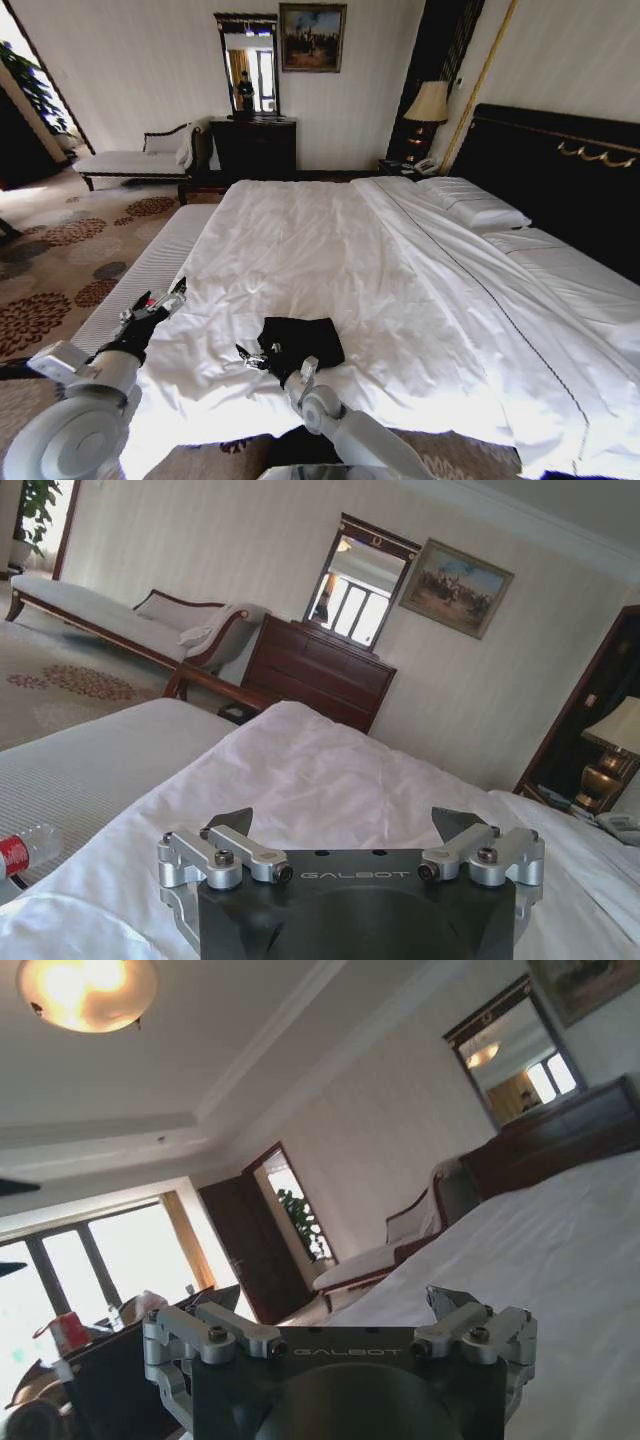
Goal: Fold the clothes on the bed.
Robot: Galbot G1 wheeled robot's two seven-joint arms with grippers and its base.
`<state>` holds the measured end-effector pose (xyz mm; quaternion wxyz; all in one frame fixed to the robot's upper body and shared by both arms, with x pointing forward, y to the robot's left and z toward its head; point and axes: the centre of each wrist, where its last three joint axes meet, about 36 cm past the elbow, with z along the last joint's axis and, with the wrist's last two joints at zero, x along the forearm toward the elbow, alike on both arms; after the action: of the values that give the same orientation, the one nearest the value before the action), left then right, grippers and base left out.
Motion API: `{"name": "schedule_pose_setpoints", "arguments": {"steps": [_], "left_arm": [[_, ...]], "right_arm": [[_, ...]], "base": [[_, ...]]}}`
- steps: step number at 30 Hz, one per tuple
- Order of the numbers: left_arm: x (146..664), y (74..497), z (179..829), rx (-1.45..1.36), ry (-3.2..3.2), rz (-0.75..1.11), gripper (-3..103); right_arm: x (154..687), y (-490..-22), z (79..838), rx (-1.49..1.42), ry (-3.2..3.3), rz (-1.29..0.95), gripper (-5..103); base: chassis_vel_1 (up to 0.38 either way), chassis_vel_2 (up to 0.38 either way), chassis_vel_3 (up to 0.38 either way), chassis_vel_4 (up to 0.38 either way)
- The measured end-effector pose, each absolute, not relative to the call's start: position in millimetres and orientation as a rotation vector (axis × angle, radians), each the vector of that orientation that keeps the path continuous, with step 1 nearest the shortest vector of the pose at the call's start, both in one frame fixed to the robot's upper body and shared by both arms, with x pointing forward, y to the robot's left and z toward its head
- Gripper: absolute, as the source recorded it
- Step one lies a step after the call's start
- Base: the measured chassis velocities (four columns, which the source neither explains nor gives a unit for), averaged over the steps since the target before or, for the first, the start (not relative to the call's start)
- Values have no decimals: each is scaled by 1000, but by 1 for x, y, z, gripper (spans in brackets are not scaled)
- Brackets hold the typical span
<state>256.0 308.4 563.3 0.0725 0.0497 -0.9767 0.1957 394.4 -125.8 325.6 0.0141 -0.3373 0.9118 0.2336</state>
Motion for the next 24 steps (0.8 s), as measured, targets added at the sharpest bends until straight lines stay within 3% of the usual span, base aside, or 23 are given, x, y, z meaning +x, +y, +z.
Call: {"name": "schedule_pose_setpoints", "arguments": {"steps": [1, 2, 5, 11, 13, 19, 24], "left_arm": [[256, 305, 561, 160, -2946, 578, 100], [256, 305, 561, 160, -2946, 578, 100], [259, 302, 541, 229, -3025, 490, 100], [258, 303, 520, 198, -3106, 345, 100], [253, 300, 506, 132, -3101, 242, 100], [215, 273, 494, -117, -3058, 224, 100], [207, 269, 503, -155, -3069, 218, 100]], "right_arm": [[399, -155, 338, -934, 2850, 672, 100], [399, -155, 338, -934, 2850, 672, 100], [386, -230, 371, -479, 2907, 452, 100], [361, -277, 387, -221, 2889, 271, 100], [325, -296, 404, -66, 2878, 135, 100], [247, -279, 437, 40, 2897, -48, 100], [236, -279, 453, 56, 2913, -143, 100]], "base": [[0, 0, 0, 0], [0, 0, 0, 0], [0, 0, 0, 0], [0, 0, 0, 0], [0, 0, 0, 0], [0, 0, 0, 0], [0, 0, 0, 0]]}}
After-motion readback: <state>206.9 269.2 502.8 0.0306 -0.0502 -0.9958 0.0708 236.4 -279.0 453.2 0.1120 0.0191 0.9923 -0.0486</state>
